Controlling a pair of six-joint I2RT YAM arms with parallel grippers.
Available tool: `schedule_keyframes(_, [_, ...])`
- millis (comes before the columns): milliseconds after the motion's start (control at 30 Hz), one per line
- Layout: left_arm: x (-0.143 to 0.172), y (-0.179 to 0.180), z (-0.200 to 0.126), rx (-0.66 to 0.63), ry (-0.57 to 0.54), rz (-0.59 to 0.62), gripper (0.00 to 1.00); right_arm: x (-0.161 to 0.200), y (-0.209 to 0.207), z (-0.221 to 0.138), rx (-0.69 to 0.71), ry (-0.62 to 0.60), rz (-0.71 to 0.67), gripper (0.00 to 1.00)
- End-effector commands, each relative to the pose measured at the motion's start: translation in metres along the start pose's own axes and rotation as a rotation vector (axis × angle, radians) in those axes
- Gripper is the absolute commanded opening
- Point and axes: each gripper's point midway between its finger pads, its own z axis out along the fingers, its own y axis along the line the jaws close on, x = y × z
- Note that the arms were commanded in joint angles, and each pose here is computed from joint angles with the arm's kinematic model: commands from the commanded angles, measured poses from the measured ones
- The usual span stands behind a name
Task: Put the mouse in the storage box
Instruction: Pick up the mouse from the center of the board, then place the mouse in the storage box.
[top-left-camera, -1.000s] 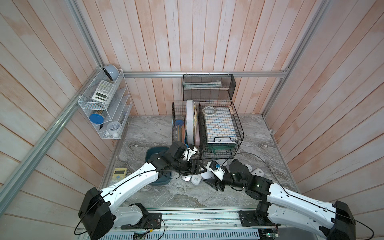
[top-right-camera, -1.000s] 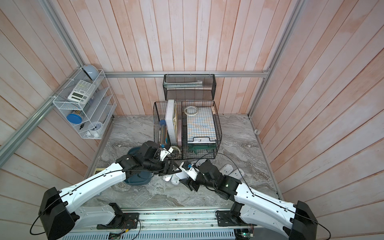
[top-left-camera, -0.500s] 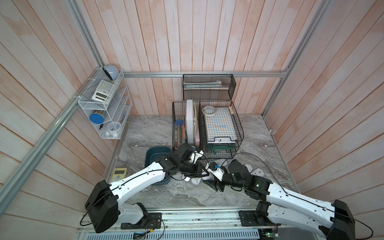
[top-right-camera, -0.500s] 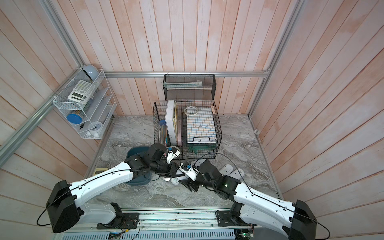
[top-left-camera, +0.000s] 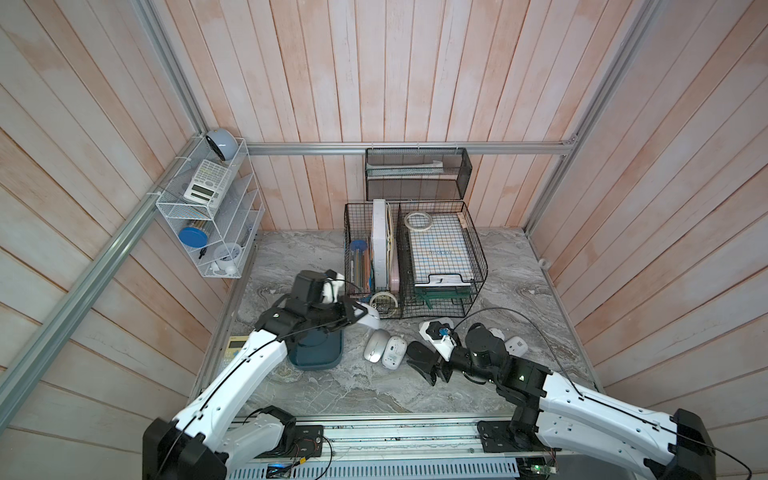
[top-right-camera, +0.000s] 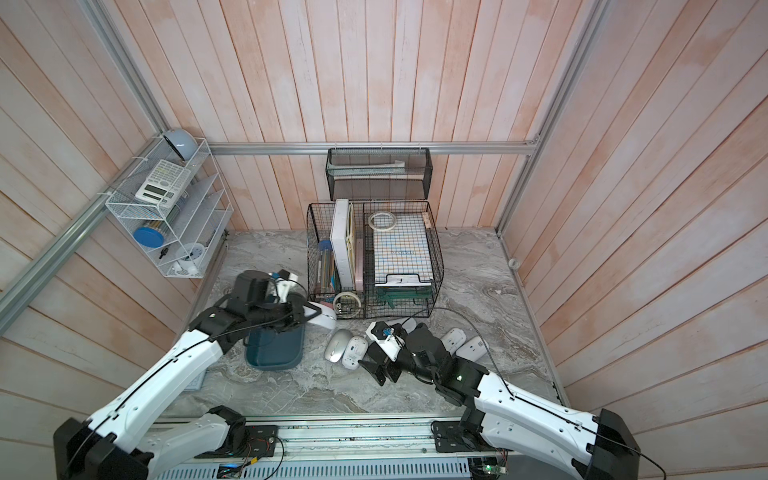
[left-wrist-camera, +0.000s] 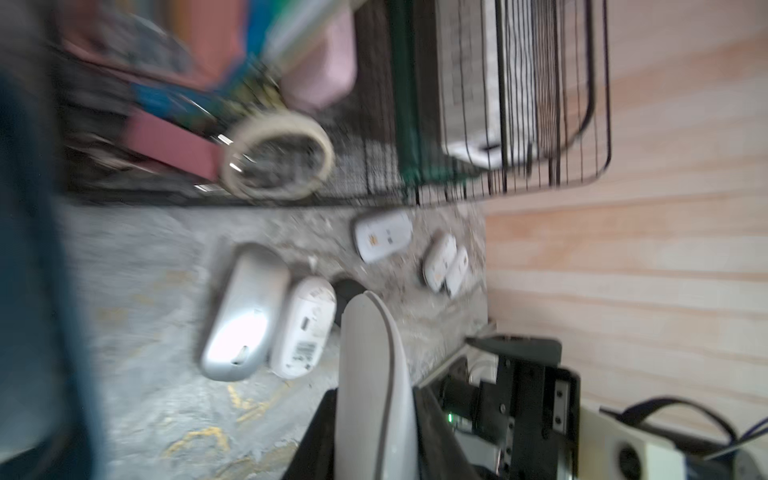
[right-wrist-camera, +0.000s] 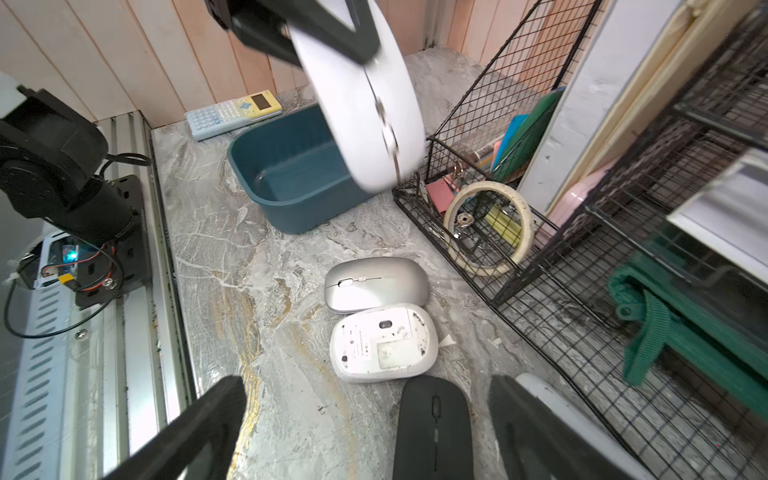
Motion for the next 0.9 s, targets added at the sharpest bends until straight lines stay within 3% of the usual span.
schedule_keyframes(0, [-0.005,0.061,-0.021,-0.184,-0.068,-0.124,0.0,-0.012,-0.014,-0.005,0.084,-0.079,0.029,0.97])
schedule_keyframes(133, [-0.025,0.099,-0.023,-0.266,-0.145,-0.226,0.0,-0.008,-0.018,-0.006,0.109,-0.069,0.033,0.98])
schedule_keyframes(333, [-0.053,0.131,-0.003,-0.331,-0.215,-0.265,0.0,-0.006,-0.023,-0.008,0.135,-0.062,0.041,0.98])
schedule_keyframes(533, [-0.069,0.143,0.032,-0.285,-0.18,-0.25,0.0,0.007,-0.034,-0.004,0.198,-0.003,0.053,0.98])
schedule_keyframes(867, [-0.07,0.164,0.062,-0.294,-0.068,-0.235,0.0,0.019,-0.039,0.002,0.232,0.059,0.061,0.98])
